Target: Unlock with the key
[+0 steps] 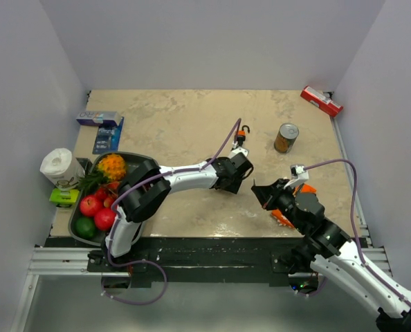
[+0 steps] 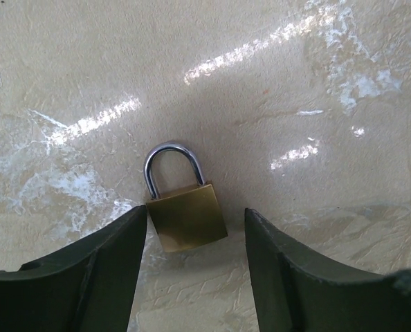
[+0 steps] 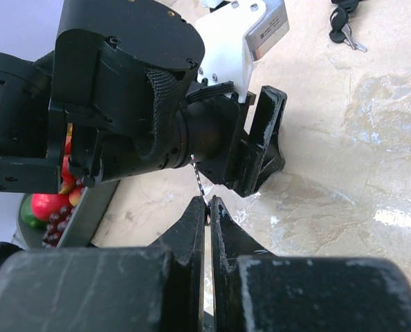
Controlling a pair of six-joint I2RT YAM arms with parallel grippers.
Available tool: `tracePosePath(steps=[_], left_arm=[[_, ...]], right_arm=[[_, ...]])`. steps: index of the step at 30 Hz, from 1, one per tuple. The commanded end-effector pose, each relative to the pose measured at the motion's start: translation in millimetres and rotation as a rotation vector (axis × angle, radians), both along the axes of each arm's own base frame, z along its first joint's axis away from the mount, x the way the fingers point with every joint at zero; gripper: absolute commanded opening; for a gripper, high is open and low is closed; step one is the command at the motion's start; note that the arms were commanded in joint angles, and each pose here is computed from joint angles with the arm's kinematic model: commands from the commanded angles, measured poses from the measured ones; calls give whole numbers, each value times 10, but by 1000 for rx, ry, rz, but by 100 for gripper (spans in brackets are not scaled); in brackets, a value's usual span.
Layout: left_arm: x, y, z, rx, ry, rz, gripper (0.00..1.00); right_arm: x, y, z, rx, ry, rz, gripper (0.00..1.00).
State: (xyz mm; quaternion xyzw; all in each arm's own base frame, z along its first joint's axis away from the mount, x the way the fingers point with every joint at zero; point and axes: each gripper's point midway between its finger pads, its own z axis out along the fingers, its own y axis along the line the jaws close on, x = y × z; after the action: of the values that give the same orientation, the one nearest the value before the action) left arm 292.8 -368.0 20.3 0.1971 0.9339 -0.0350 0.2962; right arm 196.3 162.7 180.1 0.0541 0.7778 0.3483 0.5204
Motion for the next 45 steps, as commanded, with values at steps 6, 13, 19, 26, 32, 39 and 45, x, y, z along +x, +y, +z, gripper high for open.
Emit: tracePosePath(steps=[6, 13, 19, 26, 32, 39, 45], left_arm=[[-122, 113, -343, 75, 95, -41, 63], [-189, 166, -443, 31, 161, -34, 62], [-197, 272, -504, 78, 159, -22, 60], [-241, 386, -584, 116, 167, -15, 61], [-274, 371, -635, 108, 187, -13, 61], [-360, 391, -713, 79, 226, -7, 37], [-356, 350, -636, 18, 221, 4, 0]], right_arm=[[13, -56, 124, 30, -28, -30, 0], [11, -76, 108, 23, -24, -37, 0], [10, -71, 87, 21, -18, -36, 0], [8, -71, 69, 19, -14, -36, 0], [3, -70, 72, 20, -14, -33, 0], [-4, -80, 65, 18, -12, -35, 0], [0, -77, 33, 11, -4, -35, 0]])
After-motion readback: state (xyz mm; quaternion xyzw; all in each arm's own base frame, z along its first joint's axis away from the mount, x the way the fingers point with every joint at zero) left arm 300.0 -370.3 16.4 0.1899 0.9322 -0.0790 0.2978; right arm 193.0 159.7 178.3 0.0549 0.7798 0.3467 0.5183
